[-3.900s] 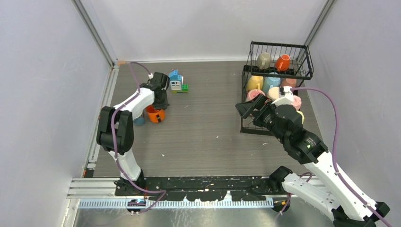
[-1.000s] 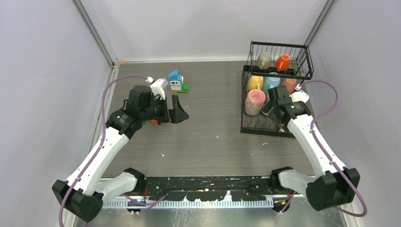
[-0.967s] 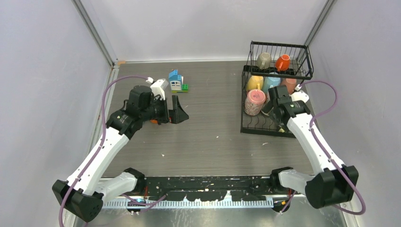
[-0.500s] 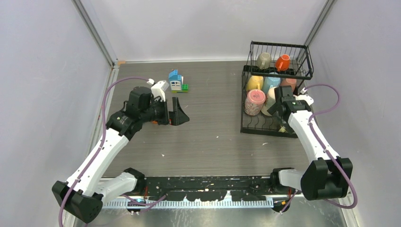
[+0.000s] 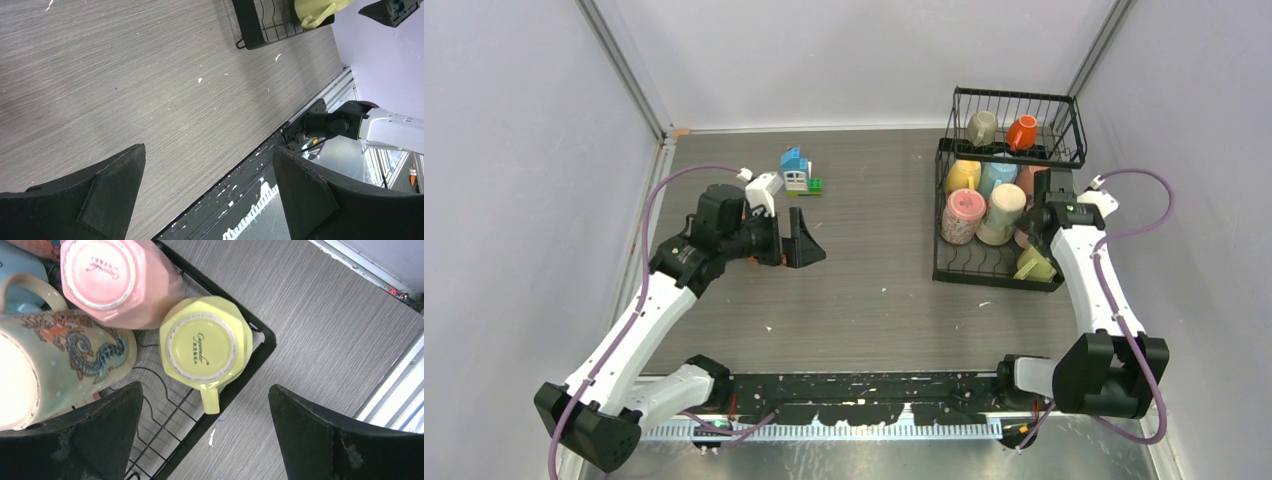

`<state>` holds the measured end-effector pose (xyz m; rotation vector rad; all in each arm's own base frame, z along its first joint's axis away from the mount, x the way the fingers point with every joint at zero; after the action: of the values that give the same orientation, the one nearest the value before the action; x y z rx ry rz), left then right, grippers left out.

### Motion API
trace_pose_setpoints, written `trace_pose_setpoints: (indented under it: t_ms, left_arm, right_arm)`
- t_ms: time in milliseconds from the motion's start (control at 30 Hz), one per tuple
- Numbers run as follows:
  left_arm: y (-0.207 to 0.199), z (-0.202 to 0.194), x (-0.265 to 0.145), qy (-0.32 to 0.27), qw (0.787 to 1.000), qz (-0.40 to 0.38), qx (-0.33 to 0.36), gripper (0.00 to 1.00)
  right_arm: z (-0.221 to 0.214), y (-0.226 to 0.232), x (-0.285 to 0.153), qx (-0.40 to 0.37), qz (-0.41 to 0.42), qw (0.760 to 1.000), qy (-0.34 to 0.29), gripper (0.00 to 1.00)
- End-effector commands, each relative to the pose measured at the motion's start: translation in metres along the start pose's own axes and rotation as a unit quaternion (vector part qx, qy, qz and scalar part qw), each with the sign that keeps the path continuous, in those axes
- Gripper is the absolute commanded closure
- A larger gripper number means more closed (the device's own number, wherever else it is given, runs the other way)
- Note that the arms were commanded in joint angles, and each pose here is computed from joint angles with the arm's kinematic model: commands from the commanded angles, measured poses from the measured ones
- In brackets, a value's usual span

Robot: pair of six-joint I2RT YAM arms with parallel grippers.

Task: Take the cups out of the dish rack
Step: Unload the cup from the dish rack.

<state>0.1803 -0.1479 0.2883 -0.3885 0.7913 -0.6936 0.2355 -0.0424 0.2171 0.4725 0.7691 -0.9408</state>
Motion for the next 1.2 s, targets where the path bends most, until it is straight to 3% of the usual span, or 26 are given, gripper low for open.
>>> trace_pose_setpoints:
  t_ms: [0,467,867,1033,1167]
  left_arm:
    - [-0.008,0.002,-0.005,-0.012,0.999,-0.027,0.016,0.00]
    - [-0.009,-0.005,-0.009,-0.011,0.999,-0.034,0.019,0.00]
    - [-0.009,-0.006,-0.009,-0.012,0.999,-0.033,0.018,0.00]
    - [-0.009,-0.007,-0.010,-0.012,0.999,-0.033,0.017,0.00]
    - [-0.009,-0.007,-0.010,-0.011,0.999,-0.032,0.015,0.00]
  right_arm:
    - [0.020,0.008,0.004,0.002,0.002,1.000,-0.015,0.00]
    - [0.015,0.004,0.046,0.002,-0.026,0.999,0.030,0.01]
    - [0.002,0.003,0.059,-0.001,-0.033,0.998,0.056,0.08]
    - [0.005,0.001,0.055,-0.002,-0.034,0.998,0.049,0.19]
    - [0.011,-0.002,0.047,-0.004,-0.034,0.999,0.038,0.39]
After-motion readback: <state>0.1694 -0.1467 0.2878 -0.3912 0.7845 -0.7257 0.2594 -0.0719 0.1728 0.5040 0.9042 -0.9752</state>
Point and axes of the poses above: each gripper's point midway between its finger pads, its own x axis out along the fingers, its own y axis along the line the jaws close on, z = x × y, the point moved 8 cm from there along -x, back along the fingers, and after that the axes turned 1 degree about -x, right-handed, at the moved point
